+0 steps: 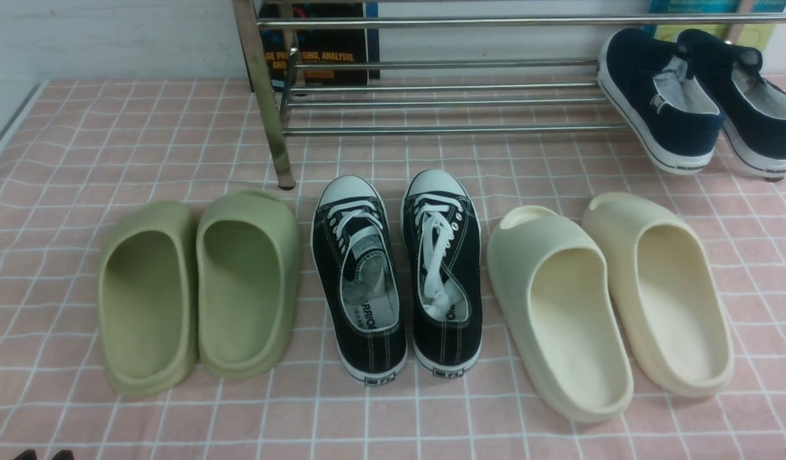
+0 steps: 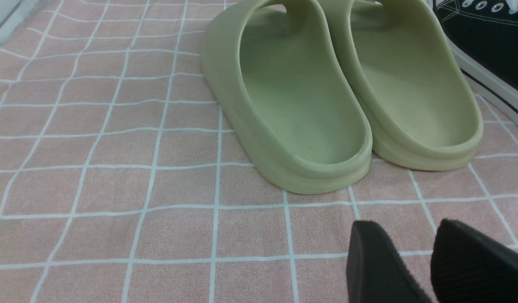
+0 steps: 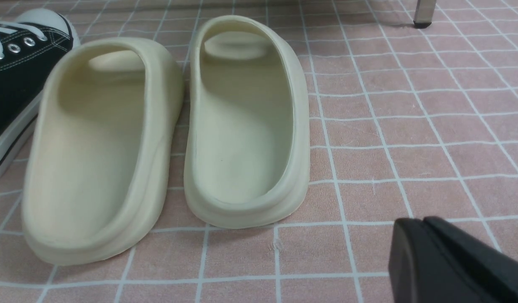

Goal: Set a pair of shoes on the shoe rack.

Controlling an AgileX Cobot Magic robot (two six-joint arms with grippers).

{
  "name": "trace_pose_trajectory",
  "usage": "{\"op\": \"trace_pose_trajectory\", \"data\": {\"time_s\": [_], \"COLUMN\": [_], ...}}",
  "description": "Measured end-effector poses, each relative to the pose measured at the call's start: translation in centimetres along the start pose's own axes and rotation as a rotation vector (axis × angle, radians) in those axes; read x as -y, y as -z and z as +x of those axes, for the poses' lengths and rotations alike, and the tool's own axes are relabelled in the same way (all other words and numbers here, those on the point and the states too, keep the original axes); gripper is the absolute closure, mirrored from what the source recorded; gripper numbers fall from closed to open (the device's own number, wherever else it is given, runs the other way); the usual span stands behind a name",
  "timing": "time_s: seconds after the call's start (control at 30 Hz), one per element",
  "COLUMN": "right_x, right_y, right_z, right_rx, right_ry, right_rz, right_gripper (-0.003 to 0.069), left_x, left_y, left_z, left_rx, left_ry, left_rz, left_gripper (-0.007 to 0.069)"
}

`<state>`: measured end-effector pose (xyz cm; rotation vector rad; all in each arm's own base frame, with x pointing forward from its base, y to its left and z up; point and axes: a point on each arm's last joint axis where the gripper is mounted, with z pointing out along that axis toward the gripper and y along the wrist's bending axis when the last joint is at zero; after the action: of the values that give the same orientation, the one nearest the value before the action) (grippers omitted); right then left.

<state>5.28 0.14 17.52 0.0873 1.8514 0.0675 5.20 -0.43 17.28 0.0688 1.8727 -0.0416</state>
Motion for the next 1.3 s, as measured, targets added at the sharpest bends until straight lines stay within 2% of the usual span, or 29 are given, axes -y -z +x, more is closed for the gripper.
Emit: {"op": "trace_pose_trajectory", "data": {"time_s": [1.3], "right_x": [0.00], "right_y": [0.01], "right_z": [-0.02], "right_rx": [0.001], "right_ry": [0.000], "right_rz": [0.000], "right_gripper": [0.0587], "left_x": [0.00], "left_y": [0.00], "left_z": [0.00], "left_rx": [0.000], "left_ry": [0.000], "left_rz": [0.000], "left_gripper": [0.0386]}}
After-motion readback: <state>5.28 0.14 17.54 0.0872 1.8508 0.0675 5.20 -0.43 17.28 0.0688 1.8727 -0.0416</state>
